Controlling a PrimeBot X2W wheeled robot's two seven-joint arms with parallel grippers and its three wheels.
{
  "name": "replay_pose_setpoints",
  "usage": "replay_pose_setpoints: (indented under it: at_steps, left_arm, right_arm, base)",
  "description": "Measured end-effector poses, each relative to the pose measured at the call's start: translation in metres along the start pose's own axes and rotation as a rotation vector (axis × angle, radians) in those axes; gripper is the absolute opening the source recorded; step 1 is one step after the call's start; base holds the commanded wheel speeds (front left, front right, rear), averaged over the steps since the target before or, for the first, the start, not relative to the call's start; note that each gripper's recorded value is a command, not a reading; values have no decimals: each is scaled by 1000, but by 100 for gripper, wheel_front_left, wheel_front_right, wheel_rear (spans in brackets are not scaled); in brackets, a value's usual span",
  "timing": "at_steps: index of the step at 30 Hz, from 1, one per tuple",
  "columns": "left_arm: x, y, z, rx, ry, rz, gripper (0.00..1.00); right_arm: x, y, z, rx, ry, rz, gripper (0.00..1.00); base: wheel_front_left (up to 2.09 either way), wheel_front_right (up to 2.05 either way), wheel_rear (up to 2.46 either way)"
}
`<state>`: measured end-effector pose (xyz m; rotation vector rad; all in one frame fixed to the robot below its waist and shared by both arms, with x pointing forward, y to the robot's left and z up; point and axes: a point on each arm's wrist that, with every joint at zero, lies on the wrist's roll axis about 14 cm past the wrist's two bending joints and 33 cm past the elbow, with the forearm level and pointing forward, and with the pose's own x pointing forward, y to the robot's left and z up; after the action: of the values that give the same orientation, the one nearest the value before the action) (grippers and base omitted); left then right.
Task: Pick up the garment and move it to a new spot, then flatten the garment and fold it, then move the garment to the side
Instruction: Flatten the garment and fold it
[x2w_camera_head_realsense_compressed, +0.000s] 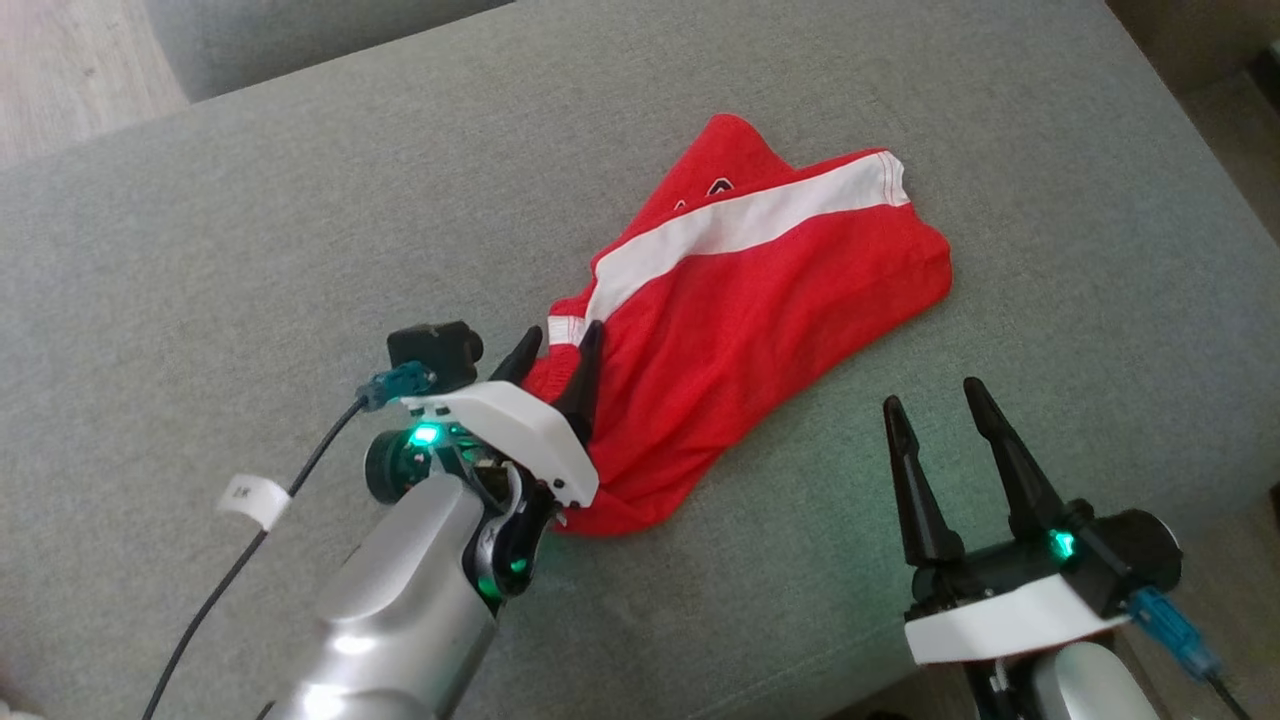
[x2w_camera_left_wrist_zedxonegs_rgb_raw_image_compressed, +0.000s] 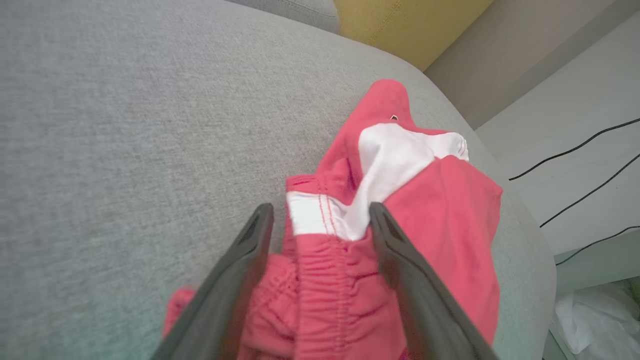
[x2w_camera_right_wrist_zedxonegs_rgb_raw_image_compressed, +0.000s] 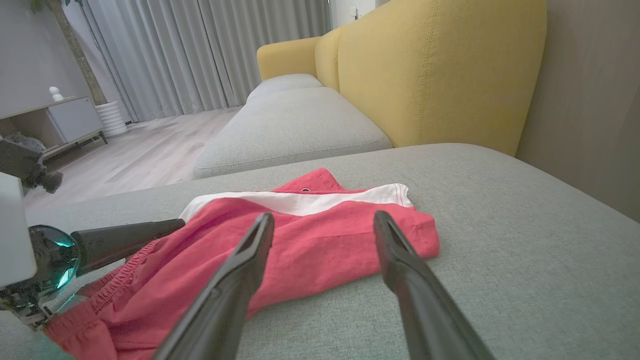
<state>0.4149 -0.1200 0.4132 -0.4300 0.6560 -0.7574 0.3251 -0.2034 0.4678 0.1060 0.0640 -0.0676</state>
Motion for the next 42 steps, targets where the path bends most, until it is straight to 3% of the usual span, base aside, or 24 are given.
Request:
replay_pose_setpoints:
  at_steps: [4, 9, 21, 22, 23, 26, 37, 42]
  left_arm:
    - [-2, 3, 2, -30, -14, 5, 100]
    - [-4, 8, 33, -143, -154, 19, 100]
    - [0, 1, -11, -31, 30, -13, 100]
    - [0, 0, -12, -25, 37, -18, 92]
    - [1, -2, -13, -9, 40, -29, 57]
    - [1, -5, -10, 30, 19, -39, 0]
    - [-24, -19, 33, 103, -171, -90, 0]
    - [-65, 5, 33, 87, -211, -31, 0]
  right_arm:
    - [0, 1, 1, 7, -3, 2, 100]
    - [0, 3, 1, 11, -4, 9, 100]
    - [4, 6, -4, 13, 11, 19, 100]
    - [4, 6, -4, 15, 12, 19, 100]
    - [4, 6, -4, 21, 12, 18, 100]
    - [6, 7, -4, 22, 10, 21, 100]
    - [15, 17, 3, 44, -18, 62, 100]
    - [21, 14, -2, 120, -10, 48, 100]
  base:
    - [0, 0, 0]
    - [0, 0, 0]
    - [0, 0, 0]
    - [0, 0, 0]
    - [0, 0, 0]
    - [0, 0, 0]
    - [0, 0, 0]
    - [0, 0, 0]
